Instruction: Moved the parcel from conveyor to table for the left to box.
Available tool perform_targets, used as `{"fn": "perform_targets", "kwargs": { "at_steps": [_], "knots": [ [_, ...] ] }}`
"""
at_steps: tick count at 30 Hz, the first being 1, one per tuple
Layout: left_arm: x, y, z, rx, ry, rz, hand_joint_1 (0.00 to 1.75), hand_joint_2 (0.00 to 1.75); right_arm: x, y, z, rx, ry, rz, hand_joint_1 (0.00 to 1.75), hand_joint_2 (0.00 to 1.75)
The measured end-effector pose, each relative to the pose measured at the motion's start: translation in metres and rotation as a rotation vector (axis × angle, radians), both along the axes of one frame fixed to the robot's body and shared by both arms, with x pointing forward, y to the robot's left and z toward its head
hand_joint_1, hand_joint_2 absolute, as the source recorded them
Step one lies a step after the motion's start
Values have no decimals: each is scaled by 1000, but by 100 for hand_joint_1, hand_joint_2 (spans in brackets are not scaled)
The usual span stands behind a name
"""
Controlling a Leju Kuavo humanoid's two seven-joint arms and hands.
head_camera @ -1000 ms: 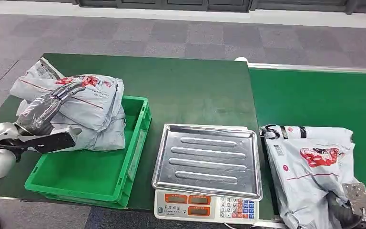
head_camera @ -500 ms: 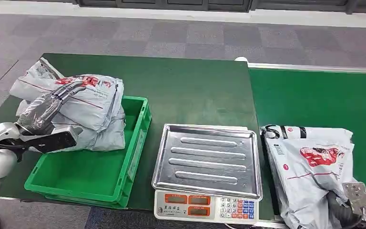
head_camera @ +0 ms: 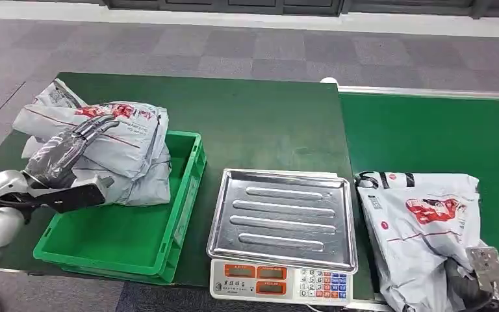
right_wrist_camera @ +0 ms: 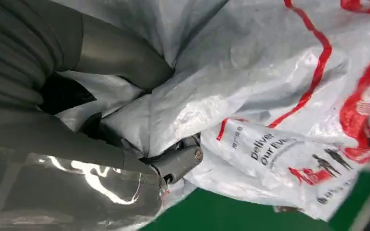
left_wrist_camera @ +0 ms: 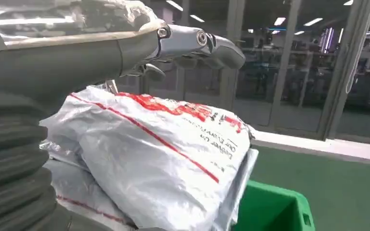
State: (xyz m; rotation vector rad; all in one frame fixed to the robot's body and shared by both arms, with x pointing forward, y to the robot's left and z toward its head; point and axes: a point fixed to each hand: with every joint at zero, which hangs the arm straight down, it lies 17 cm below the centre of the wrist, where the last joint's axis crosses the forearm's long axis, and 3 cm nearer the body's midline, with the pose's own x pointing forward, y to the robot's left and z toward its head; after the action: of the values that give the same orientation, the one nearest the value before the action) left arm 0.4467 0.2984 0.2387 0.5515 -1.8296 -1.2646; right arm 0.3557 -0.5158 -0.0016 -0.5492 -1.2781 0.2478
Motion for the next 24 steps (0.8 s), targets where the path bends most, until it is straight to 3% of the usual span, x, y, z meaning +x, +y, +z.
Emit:
{"fn": "perform_targets", "kwargs": {
  "at_steps": [9,15,24],
  "knots": [
    [2,-12,9,4,-36,-38,0,175,70,22,108,-90,-253,107,175,175],
    [12,-18,15,-8,-63,-27,0,175,159,37,207,-171,-380,167,175,175],
    [12,-21,9,-10,-51,-35,0,175,182,52,226,-211,-392,222,175,175]
  ]
}}
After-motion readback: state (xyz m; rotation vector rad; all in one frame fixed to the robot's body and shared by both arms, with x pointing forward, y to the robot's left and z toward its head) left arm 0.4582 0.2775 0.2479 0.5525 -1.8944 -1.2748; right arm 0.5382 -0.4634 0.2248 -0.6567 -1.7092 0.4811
